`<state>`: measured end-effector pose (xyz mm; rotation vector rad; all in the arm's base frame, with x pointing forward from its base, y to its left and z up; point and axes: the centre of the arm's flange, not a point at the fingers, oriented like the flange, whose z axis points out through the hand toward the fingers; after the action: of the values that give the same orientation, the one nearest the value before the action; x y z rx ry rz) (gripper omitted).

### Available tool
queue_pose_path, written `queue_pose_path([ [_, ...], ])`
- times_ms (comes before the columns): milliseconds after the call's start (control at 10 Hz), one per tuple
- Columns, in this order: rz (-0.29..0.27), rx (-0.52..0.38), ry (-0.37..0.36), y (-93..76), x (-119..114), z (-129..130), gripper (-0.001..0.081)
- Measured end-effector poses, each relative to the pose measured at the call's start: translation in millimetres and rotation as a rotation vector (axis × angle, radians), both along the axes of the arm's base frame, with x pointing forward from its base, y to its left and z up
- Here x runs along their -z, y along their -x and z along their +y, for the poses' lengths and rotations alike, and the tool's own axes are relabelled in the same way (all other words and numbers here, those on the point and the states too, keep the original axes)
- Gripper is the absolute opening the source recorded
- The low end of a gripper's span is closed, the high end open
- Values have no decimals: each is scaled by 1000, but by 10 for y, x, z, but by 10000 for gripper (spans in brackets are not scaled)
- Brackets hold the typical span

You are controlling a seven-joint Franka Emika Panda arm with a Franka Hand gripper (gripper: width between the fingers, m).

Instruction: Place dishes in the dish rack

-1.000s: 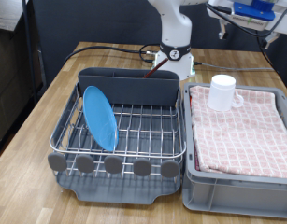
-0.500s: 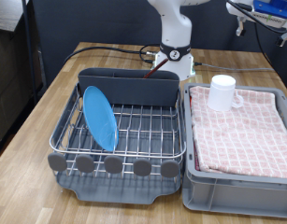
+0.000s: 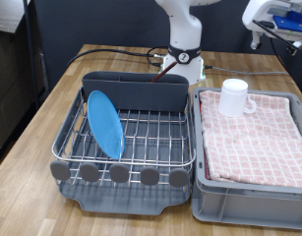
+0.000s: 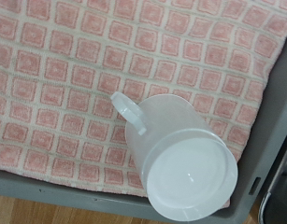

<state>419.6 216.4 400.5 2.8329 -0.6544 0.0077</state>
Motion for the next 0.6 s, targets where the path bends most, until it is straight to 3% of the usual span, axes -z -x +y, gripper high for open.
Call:
queue_pose_path([
  [300, 25, -178, -30, 104, 333, 83, 803],
  [600, 55, -175, -7, 80, 267, 70, 803],
])
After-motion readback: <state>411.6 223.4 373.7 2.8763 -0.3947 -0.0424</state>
